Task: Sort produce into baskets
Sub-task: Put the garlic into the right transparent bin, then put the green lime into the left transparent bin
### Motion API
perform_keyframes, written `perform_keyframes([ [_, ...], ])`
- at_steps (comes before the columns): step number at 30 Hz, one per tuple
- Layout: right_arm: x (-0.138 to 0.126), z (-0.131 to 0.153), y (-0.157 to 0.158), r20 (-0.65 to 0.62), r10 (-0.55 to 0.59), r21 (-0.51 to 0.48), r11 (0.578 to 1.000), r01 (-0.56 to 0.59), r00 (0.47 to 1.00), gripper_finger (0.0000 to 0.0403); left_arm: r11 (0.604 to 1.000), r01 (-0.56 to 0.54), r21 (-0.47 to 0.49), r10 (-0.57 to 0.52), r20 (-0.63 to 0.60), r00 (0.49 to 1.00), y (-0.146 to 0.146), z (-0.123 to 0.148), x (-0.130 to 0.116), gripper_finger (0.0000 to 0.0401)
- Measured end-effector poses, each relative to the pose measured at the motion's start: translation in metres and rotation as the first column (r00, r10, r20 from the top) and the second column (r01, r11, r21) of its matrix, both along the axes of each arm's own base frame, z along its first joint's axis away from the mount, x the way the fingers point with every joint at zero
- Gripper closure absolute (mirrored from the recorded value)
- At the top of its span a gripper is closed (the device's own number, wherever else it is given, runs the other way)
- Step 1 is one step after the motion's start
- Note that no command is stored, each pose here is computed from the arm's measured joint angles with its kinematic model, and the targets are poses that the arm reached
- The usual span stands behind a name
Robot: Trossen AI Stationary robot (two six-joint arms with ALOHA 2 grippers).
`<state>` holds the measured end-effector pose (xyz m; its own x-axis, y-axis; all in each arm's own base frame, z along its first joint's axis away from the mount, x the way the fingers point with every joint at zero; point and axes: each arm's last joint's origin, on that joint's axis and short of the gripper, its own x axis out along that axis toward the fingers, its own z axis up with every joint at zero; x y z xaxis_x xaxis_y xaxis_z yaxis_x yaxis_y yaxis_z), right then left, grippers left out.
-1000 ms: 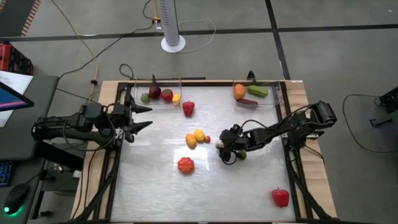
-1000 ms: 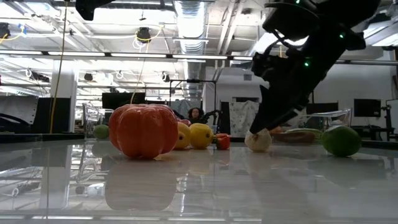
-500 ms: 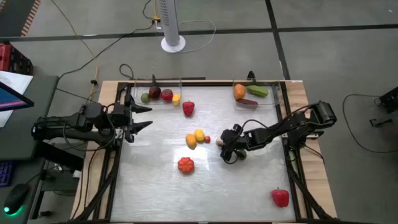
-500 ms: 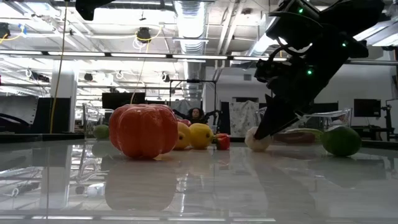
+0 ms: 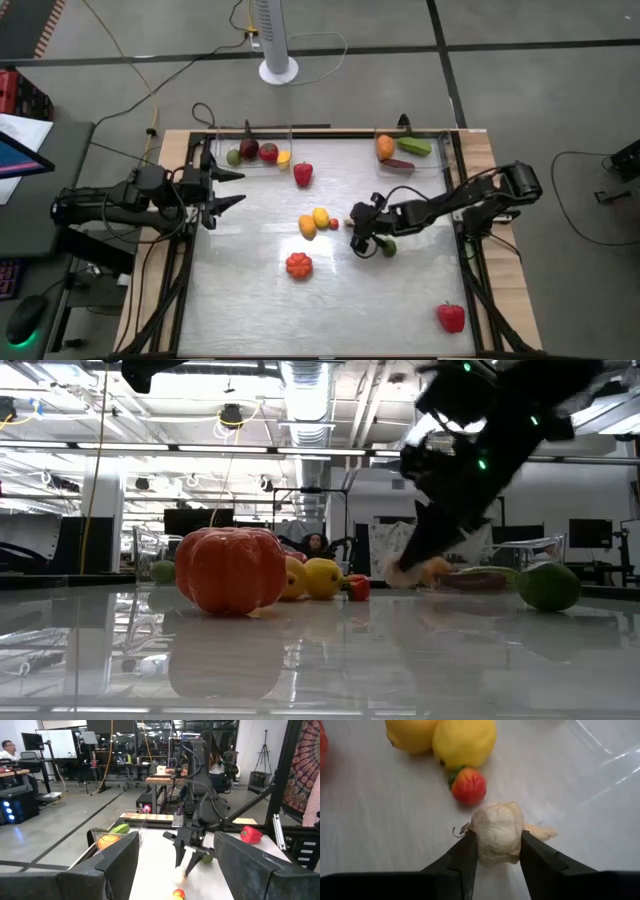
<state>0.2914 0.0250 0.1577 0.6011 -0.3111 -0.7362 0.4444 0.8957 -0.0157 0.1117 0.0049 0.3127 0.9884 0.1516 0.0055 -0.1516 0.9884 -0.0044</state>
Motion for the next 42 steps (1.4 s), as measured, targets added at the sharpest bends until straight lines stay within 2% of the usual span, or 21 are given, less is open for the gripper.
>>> perform_keyframes([
  [5,0.01,0.047,-0.007,-0.063,-0.038,-0.111,0.993,0.03,0.997,0.0241,1.0,0.0,0.0,0.0,-0.001,1.0,0.0,0.0,0.0,0.0156],
  [8,0.011,0.077,-0.014,-0.111,-0.113,-0.2,0.976,0.09,0.987,0.0242,1.0,0.0,0.0,0.0,-0.002,1.0,0.0,0.0,0.0,0.0156],
  [11,0.004,0.104,-0.025,-0.149,-0.257,-0.297,0.933,0.205,0.955,0.0241,1.0,-0.001,0.0,0.001,-0.003,1.0,0.0,0.0,0.0,0.0156],
  [14,-0.005,0.122,-0.04,-0.182,-0.387,-0.393,0.871,0.294,0.904,0.0238,1.0,-0.001,0.0,0.001,-0.004,1.0,0.0,0.0,0.0,0.0156],
  [18,-0.015,0.127,-0.067,-0.236,-0.486,-0.423,0.831,0.361,0.842,0.0237,1.0,0.0,0.0,0.0,-0.004,1.0,0.0,0.0,0.0,0.0156],
  [25,-0.039,0.123,-0.125,-0.345,-0.638,-0.446,0.757,0.477,0.688,0.023,1.0,-0.001,0.0,0.001,-0.004,1.0,0.0,0.0,0.0,0.0156],
  [29,-0.047,0.123,-0.147,-0.397,-0.641,-0.451,0.76,0.469,0.657,0.0198,1.0,0.0,0.01,0.001,-0.006,1.0,0.0,0.0,0.0,0.0156],
  [36,-0.052,0.121,-0.157,-0.441,-0.604,-0.341,0.797,0.499,0.664,0.0102,1.0,-0.001,0.018,0.001,-0.007,1.0,0.0,0.0,0.0,0.0156],
  [38,-0.049,0.12,-0.151,-0.447,-0.576,-0.31,0.818,0.485,0.684,0.0084,1.0,0.0,0.018,0.001,-0.007,1.0,0.0,0.0,0.0,0.0156],
  [42,-0.033,0.119,-0.114,-0.459,-0.435,-0.192,0.9,0.391,0.775,0.0068,1.0,0.0,0.017,0.001,-0.007,1.0,0.0,0.0,0.0,0.0156],
])
